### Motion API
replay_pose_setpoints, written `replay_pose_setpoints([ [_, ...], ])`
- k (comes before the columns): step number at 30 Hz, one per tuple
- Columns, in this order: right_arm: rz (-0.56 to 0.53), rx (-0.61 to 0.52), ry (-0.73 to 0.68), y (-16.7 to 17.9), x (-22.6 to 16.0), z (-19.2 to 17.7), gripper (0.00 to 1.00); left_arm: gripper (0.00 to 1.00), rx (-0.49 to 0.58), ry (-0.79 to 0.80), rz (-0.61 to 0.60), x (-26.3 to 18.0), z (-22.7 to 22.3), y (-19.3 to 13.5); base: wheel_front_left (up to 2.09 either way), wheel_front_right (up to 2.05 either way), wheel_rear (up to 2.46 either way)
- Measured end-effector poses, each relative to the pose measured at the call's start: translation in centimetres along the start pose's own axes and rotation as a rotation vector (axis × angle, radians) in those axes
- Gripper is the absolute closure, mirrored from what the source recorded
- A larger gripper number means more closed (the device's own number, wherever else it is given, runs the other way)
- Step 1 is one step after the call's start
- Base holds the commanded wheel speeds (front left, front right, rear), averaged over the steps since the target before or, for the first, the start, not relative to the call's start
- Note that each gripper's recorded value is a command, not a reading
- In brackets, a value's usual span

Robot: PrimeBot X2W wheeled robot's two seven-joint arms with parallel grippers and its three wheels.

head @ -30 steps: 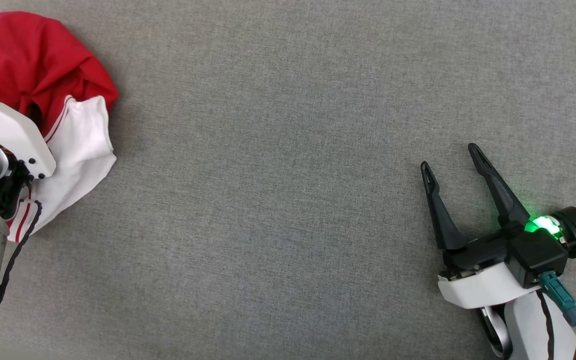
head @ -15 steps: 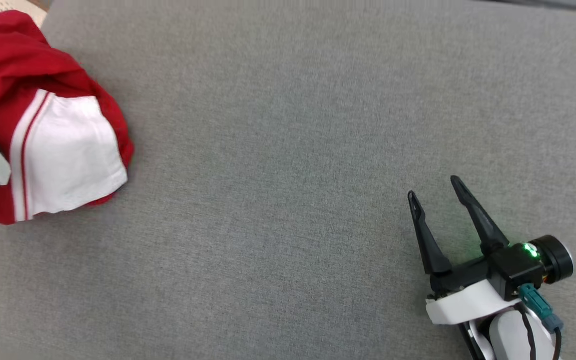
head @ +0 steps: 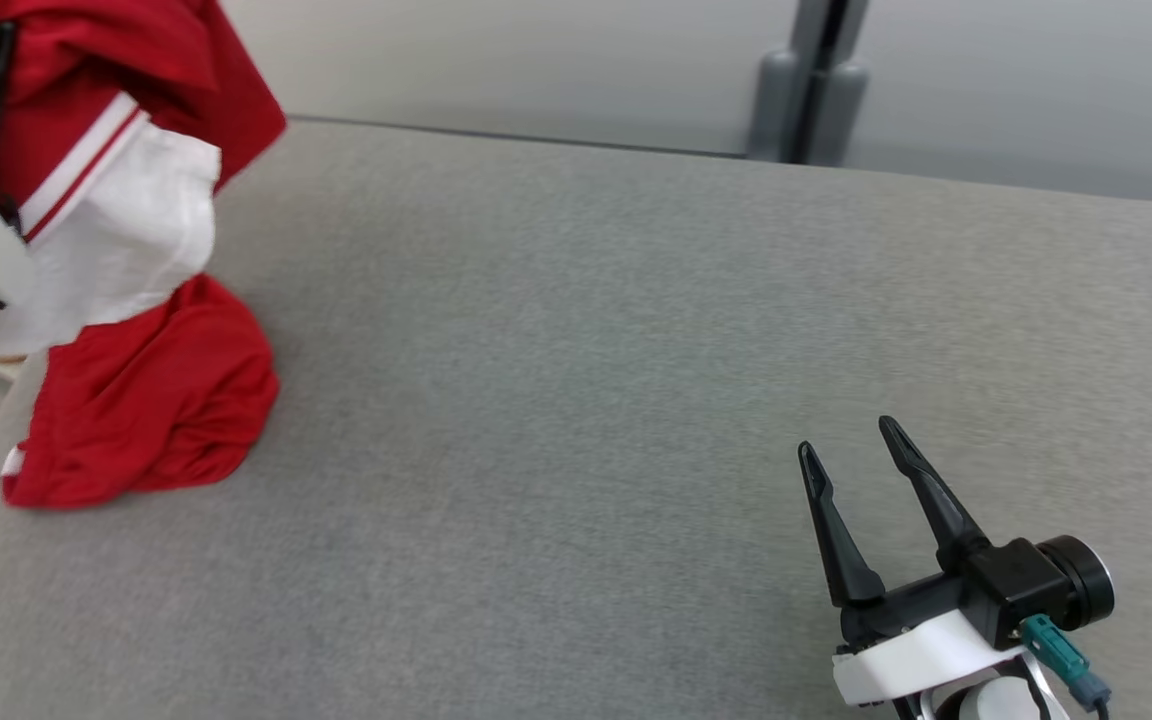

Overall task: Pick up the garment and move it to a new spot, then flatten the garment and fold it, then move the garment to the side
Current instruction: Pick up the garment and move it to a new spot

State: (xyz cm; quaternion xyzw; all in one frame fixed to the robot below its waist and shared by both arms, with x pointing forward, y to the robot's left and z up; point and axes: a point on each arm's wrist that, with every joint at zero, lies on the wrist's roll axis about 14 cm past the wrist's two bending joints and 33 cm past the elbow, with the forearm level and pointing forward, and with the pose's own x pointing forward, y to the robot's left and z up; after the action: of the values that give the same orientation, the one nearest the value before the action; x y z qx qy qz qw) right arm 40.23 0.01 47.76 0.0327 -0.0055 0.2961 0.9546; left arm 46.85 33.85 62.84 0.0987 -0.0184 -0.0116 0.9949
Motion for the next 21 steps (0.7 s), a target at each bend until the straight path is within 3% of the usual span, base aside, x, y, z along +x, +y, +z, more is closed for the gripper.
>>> replay_pose_setpoints([
  [3, -0.048, -0.009, -0.03, -1.1, -1.1, 1.3, 0.0, 1.0, -0.015, -0.036, -0.122, 0.9, 1.9, -4.2, 0.0, 0.0, 0.0],
  [10, -0.196, -0.011, -0.093, -4.8, -4.5, 3.9, 0.0, 1.0, -0.047, -0.031, -0.476, 1.8, 2.9, -17.9, 0.0, 0.0, 0.0],
  [21, -0.432, -0.017, -0.132, -10.3, -10.3, 5.5, 0.0, 1.0, -0.027, 0.024, -0.989, -0.6, 0.4, -38.3, 0.0, 0.0, 0.0],
])
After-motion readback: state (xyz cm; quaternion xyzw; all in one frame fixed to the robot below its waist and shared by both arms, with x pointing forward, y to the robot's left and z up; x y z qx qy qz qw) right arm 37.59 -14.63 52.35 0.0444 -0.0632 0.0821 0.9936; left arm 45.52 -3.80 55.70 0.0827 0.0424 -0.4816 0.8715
